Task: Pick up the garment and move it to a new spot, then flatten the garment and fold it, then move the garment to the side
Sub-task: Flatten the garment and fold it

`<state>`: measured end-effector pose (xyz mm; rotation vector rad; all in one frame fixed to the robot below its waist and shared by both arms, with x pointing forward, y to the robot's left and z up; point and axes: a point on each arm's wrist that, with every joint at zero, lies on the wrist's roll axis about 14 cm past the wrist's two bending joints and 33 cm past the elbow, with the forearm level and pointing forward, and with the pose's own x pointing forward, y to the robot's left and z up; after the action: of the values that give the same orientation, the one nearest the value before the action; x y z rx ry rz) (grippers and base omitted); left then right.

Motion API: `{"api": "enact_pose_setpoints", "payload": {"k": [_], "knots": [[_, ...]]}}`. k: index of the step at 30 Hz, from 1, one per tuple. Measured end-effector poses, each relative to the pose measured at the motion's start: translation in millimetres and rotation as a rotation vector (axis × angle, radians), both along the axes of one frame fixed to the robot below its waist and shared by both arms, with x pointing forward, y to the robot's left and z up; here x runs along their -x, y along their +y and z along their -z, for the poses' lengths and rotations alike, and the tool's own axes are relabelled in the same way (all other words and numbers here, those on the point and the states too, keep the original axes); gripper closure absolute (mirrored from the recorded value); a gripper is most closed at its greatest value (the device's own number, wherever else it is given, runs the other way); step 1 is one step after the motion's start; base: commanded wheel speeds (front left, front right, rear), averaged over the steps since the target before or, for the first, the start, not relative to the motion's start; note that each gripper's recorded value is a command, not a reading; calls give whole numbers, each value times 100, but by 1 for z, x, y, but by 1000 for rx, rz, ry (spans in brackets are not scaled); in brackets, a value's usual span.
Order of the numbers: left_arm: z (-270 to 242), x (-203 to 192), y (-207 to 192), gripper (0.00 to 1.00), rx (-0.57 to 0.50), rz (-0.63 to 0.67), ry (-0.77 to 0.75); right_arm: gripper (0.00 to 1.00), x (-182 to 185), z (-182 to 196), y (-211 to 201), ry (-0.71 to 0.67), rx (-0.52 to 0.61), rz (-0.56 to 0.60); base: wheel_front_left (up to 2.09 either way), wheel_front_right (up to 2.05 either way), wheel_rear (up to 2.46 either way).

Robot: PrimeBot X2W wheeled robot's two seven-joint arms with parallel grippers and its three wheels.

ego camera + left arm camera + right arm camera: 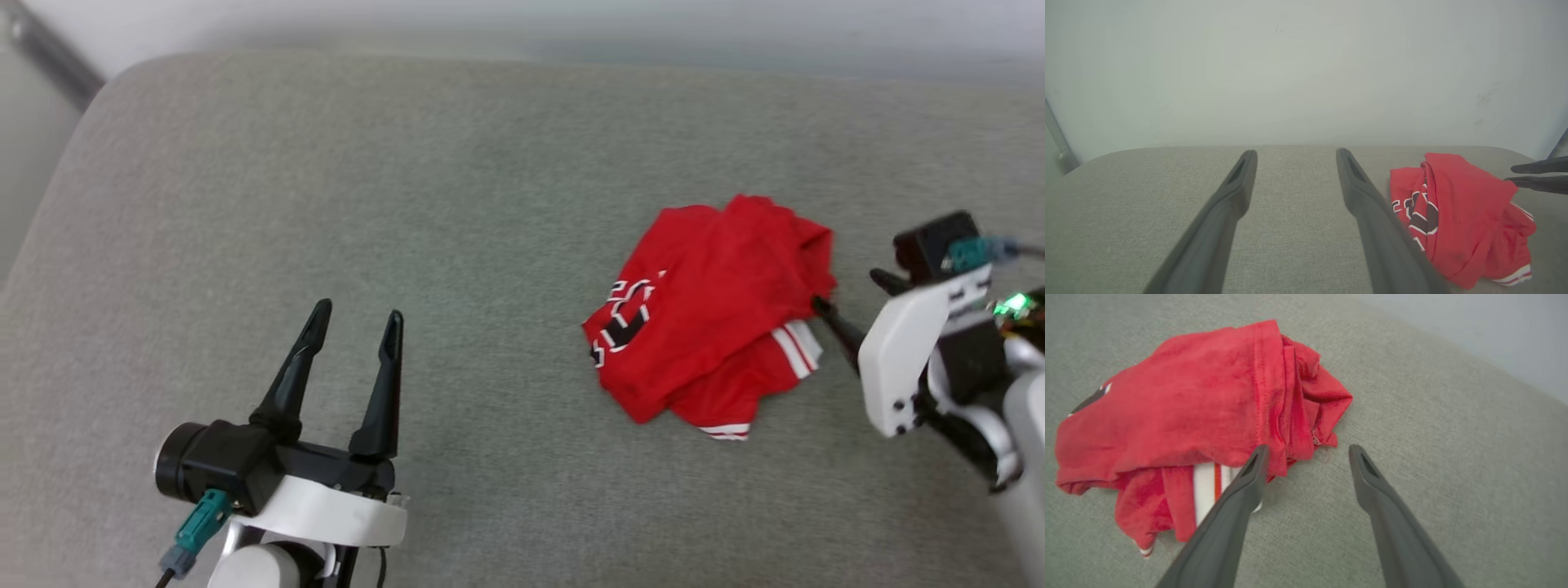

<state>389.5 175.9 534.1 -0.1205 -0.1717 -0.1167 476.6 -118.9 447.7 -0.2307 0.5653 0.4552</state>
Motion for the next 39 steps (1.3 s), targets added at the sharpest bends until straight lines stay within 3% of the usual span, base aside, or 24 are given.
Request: {"api": "enact_pose_setpoints", "payload": {"k": [7, 16, 22, 23, 24, 32, 39], "knots": [[9, 1, 14, 0, 0, -48, 33, 0, -23, 32, 8, 237, 130, -50, 0, 0, 0], [21, 5, 30, 0, -1, -111, 78, 0, -48, 69, 14, 315, 266, -99, 0, 0, 0], [25, 7, 33, 0, -2, -132, 94, 0, -53, 89, 18, 352, 269, -102, 0, 0, 0], [26, 8, 34, 0, -1, -134, 99, 59, -54, 91, 18, 353, 271, -103, 0, 0, 0], [27, 8, 34, 0, 0, -136, 101, 100, -54, 91, 18, 349, 272, -105, 0, 0, 0], [15, 12, 36, 0, -2, -139, 67, 100, -62, 64, 16, 233, 285, -116, 0, 0, 0], [0, 23, 34, 0, 4, -128, 18, 100, -80, -32, 26, -33, 218, -126, 0, 0, 0]]}}
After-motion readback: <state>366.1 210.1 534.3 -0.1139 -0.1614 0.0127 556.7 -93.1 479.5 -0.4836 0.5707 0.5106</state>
